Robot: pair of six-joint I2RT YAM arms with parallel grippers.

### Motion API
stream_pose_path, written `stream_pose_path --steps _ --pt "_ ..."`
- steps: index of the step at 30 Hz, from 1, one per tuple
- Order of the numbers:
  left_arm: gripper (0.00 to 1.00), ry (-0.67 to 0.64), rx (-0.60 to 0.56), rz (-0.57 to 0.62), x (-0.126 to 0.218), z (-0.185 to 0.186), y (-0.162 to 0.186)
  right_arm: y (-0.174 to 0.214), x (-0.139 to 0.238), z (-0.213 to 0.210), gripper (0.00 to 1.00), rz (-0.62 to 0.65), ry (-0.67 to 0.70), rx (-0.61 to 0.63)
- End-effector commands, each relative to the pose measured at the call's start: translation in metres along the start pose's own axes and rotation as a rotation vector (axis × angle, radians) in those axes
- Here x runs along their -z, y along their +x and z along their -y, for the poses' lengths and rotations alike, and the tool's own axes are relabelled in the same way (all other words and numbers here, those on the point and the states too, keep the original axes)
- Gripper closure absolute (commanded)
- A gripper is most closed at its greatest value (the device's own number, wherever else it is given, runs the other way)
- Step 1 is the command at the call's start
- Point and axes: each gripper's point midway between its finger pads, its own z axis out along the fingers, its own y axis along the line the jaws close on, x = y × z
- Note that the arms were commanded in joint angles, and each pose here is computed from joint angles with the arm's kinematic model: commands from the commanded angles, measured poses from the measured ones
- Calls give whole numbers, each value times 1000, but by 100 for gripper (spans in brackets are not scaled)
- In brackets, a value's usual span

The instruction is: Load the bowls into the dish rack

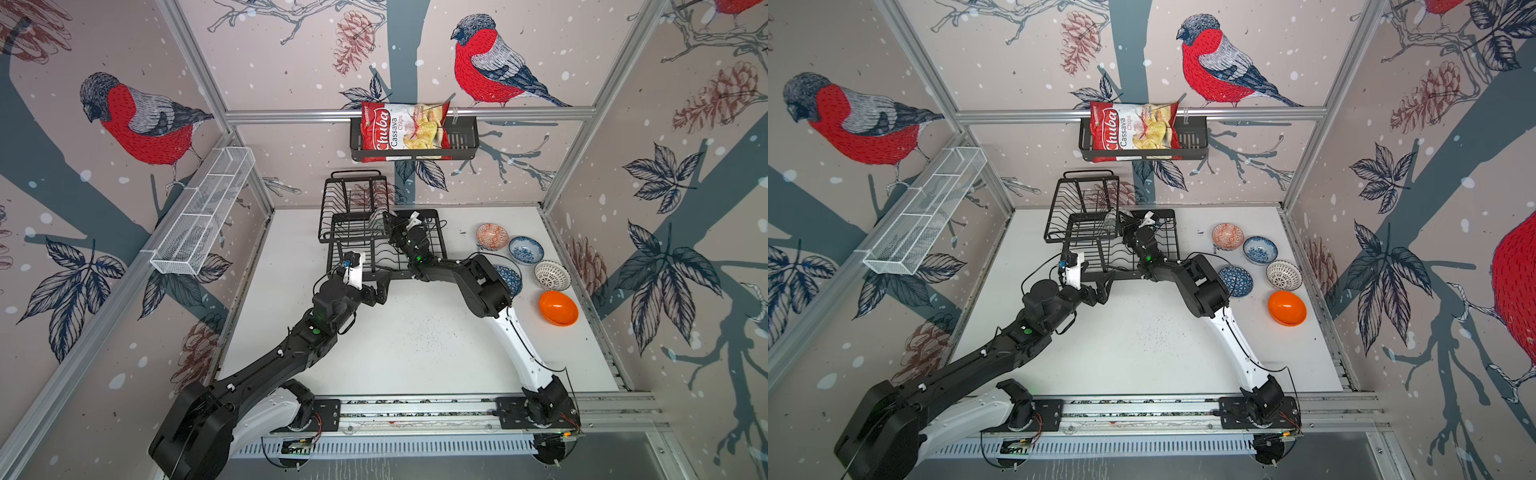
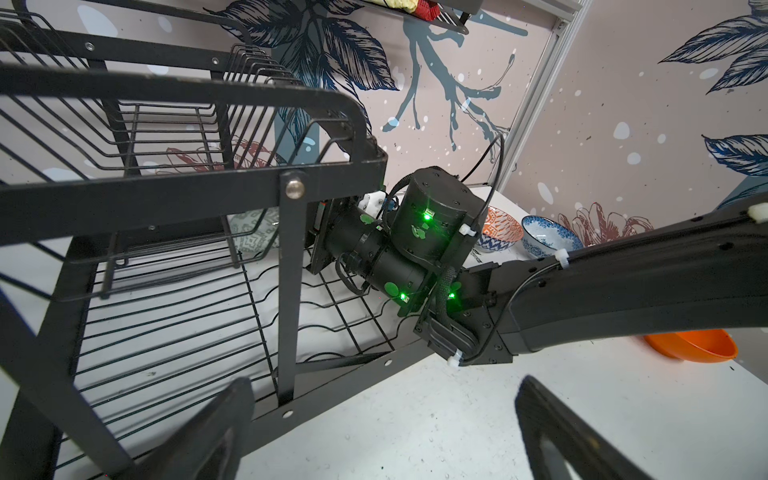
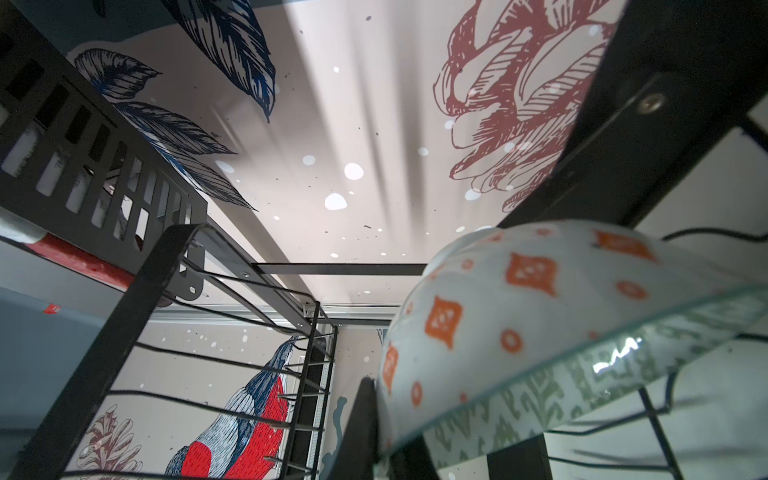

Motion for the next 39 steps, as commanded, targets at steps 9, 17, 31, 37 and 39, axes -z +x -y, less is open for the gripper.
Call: stream_pose_path --steps 9,17,31,37,39 --pt "2 1 1 49 2 0 -12 0 -2 13 100 15 32 5" --pt "2 0 4 54 3 0 -12 1 0 22 98 12 66 -17" --pt "2 -2 4 52 2 0 -11 4 4 19 85 15 96 -41" --pt "2 -1 5 51 2 0 -11 3 3 14 80 12 92 -42" --pt "2 -2 4 52 2 -1 -11 3 3 13 79 11 90 -40"
